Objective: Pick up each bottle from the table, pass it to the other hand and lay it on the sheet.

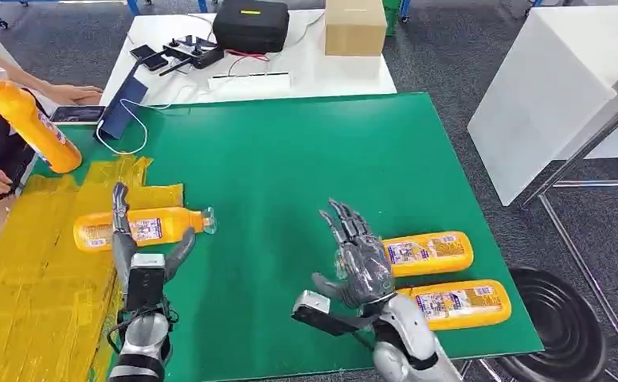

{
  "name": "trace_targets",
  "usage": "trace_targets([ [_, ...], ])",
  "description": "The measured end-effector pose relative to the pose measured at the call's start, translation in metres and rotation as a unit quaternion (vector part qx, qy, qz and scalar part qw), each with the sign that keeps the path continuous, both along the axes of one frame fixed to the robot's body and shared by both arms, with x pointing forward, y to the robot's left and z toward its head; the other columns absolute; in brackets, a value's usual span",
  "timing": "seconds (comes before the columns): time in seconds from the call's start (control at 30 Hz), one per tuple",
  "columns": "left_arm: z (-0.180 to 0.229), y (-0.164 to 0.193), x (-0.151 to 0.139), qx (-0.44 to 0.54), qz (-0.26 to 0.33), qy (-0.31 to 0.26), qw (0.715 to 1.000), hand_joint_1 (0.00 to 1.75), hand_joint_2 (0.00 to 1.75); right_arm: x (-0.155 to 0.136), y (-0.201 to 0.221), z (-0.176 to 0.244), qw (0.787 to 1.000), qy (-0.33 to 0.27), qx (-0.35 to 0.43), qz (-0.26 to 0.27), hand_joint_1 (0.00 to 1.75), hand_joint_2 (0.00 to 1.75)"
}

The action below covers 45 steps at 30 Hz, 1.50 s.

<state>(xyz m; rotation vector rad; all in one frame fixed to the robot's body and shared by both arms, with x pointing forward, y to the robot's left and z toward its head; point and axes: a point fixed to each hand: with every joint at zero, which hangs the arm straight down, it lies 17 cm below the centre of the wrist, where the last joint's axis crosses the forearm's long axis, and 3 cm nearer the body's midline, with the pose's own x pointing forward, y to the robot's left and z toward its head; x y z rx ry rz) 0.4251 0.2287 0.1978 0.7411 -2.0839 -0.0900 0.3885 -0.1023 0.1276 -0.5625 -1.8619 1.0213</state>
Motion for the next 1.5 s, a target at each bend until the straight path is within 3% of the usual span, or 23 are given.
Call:
trace_targets([
  [0.13, 0.02, -0.016, -0.011, 0.0, -0.031, -0.032, 0.999, 0.0, 1.75, 0.0, -0.057, -0.019, 0.998, 0.011, -0.058, -0.005, 0.0, 1.75],
  [0.4, 0.037, -0.033, -0.019, -0.009, -0.07, -0.058, 0.996, 0.0, 1.75, -0.004, -0.119, -0.023, 0.994, 0.025, -0.104, -0.019, 0.0, 1.75],
  [0.77, 0.043, -0.047, -0.022, -0.012, -0.096, -0.065, 0.993, 0.0, 1.75, 0.016, -0.211, -0.001, 0.983, 0.014, -0.164, -0.084, 0.0, 1.75],
  [1.03, 0.047, -0.051, -0.02, -0.019, -0.107, -0.068, 0.992, 0.0, 1.75, 0.041, -0.247, -0.001, 0.972, 0.015, -0.198, -0.128, 0.0, 1.75],
  [1.5, 0.049, -0.054, -0.019, -0.019, -0.112, -0.071, 0.991, 0.0, 1.75, 0.047, -0.261, -0.014, 0.967, 0.032, -0.21, -0.141, 0.0, 1.75],
])
